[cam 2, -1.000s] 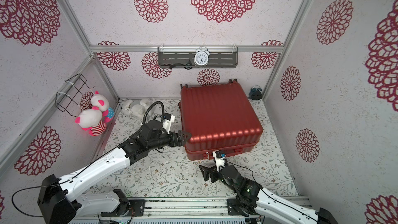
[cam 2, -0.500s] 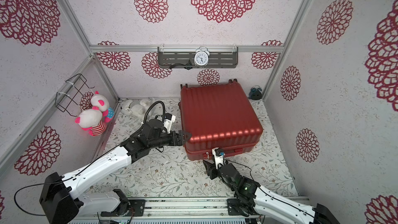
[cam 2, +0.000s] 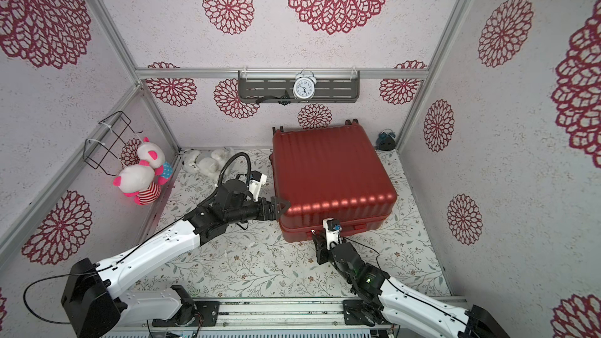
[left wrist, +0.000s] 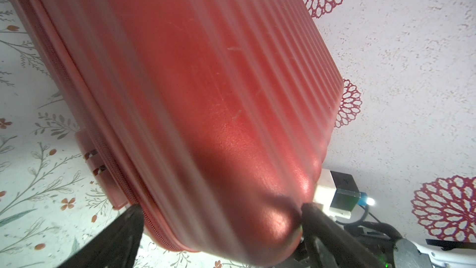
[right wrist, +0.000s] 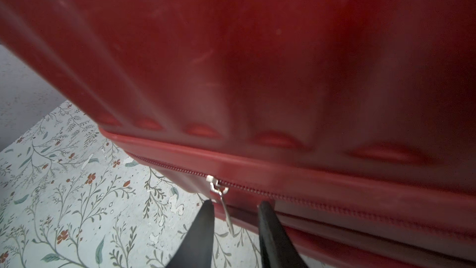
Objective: Open the suitcase zippers
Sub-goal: Unzip the zipper on the suitcase, then adjust the suitcase at the center of the board, then unzip the zipper on the suitcase.
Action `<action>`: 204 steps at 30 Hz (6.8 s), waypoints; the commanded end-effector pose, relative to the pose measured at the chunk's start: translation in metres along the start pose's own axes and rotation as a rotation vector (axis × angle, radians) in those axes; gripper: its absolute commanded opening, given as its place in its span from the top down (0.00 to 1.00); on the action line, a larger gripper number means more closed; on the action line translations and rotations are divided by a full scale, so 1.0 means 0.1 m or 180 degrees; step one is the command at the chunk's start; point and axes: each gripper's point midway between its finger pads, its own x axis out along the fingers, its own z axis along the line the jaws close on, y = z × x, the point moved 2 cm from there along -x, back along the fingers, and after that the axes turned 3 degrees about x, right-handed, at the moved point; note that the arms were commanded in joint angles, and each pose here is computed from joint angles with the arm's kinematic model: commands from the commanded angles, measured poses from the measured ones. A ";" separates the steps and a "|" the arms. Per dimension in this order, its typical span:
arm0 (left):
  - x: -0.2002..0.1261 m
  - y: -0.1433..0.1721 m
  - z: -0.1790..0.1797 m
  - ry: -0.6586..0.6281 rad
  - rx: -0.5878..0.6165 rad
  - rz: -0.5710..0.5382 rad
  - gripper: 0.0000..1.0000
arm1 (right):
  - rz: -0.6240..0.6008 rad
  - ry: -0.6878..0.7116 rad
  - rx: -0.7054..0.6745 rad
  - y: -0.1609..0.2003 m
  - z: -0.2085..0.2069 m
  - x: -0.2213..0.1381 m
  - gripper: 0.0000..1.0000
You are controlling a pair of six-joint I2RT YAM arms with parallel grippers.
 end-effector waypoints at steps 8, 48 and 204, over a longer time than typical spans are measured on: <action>0.05 0.01 0.02 0.0025 -0.0006 0.0016 0.02 | -0.0141 -0.0141 -0.0009 -0.13 0.11 0.06 0.66; 0.33 0.11 -0.11 0.0215 -0.0057 0.0173 0.02 | -0.0153 -0.0300 -0.0480 -0.05 0.37 0.03 1.00; -0.42 -0.81 2.10 -0.0431 -0.1783 -0.1186 0.84 | 0.0864 -0.0975 -0.1408 0.30 0.92 -0.44 1.00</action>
